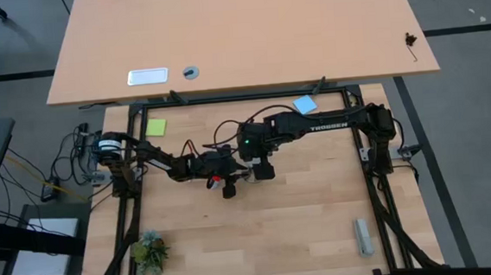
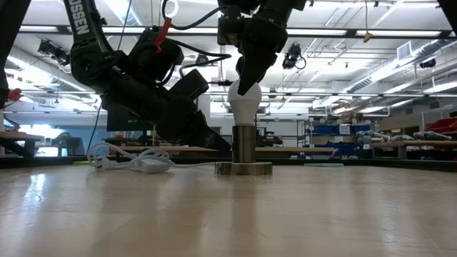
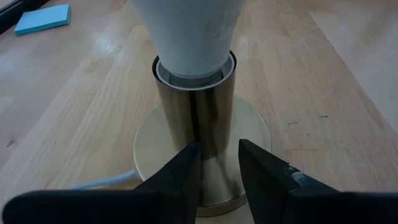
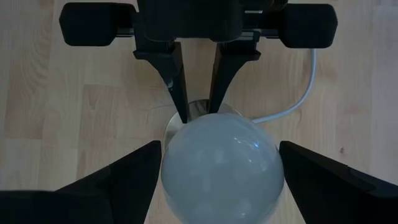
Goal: Screw lightbulb
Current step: Insert the light bulb into the lamp
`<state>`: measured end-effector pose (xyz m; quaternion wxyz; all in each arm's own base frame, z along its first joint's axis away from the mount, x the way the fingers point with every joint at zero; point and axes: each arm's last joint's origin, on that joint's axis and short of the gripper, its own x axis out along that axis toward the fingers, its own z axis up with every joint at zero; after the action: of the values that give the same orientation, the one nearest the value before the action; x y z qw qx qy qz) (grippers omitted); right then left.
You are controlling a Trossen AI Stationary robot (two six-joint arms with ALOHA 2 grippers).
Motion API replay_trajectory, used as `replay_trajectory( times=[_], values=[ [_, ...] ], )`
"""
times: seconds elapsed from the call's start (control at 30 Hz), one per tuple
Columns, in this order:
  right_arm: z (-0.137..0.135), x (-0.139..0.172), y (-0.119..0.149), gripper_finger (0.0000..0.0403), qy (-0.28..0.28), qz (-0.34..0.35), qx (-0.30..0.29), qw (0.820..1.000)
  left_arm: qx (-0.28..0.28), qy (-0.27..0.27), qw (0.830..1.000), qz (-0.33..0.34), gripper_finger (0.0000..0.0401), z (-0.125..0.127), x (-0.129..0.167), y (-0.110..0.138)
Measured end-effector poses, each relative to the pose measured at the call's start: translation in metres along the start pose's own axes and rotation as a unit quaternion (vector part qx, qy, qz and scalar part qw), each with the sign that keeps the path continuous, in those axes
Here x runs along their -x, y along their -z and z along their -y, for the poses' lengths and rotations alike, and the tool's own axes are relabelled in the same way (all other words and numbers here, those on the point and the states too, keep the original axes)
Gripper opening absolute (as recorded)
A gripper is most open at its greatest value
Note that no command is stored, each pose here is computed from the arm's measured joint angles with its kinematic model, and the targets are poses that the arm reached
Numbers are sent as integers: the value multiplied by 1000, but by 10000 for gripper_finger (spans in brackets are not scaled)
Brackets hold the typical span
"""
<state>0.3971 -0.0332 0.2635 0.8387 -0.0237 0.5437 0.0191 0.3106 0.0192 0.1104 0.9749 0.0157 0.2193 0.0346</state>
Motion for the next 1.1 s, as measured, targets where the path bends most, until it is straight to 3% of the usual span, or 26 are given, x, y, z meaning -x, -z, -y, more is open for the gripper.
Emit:
replay_trajectory(
  times=[0.3,0.57,1.1],
  values=[
    [-1,22,-13,333,12,23,37,999,0,2,1000,0,114,0,0,0],
    [-12,25,-8,316,-1,-19,178,984,0,2,1000,0,114,0,0,0],
    [-12,24,-7,260,-1,-25,181,983,0,-1,1000,0,114,0,0,0]
  ],
)
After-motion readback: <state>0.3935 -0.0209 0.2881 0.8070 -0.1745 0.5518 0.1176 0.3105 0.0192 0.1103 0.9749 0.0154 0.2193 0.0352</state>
